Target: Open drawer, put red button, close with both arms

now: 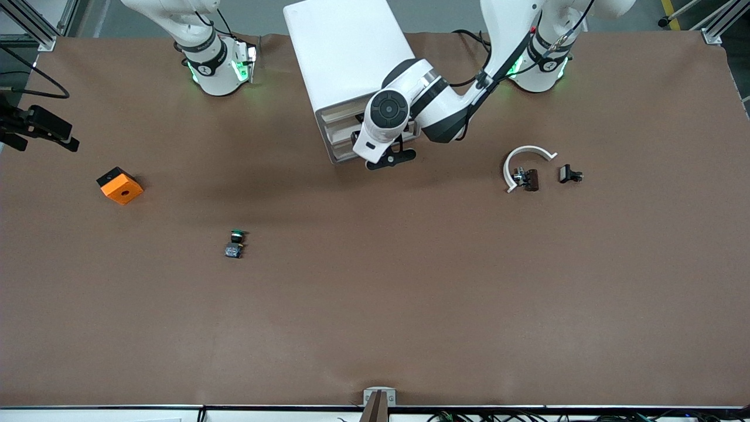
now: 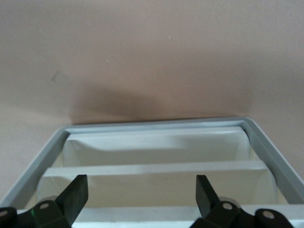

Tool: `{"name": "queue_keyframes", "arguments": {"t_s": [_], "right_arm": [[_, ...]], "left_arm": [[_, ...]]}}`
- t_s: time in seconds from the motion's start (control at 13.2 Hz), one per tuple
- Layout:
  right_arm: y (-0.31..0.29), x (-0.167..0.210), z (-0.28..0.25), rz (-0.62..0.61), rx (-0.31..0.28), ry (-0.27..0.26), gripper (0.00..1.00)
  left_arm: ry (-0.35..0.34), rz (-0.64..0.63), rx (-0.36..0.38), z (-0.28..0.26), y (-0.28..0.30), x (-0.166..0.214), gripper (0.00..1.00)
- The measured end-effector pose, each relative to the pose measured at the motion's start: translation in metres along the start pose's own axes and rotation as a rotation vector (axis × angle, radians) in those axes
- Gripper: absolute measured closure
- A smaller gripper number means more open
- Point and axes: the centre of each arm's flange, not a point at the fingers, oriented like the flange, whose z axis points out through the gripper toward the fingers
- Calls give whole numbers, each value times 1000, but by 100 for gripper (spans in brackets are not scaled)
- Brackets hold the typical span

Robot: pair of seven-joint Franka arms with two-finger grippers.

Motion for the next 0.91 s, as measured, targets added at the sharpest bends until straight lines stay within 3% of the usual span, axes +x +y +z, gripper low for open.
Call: {"name": "queue_keyframes", "arguments": {"t_s": [0.61, 0.76, 0.91], "right_arm": [[1, -1, -5, 1, 0, 6, 0], [0, -3, -5, 0, 0, -9, 0], [-1, -3, -10, -2, 0, -4, 0]], "left_arm": [[-8, -31, -17, -1, 8, -10, 0], [22, -69, -71, -29, 6, 18, 0], [91, -126, -112, -68, -13, 71, 0]]}}
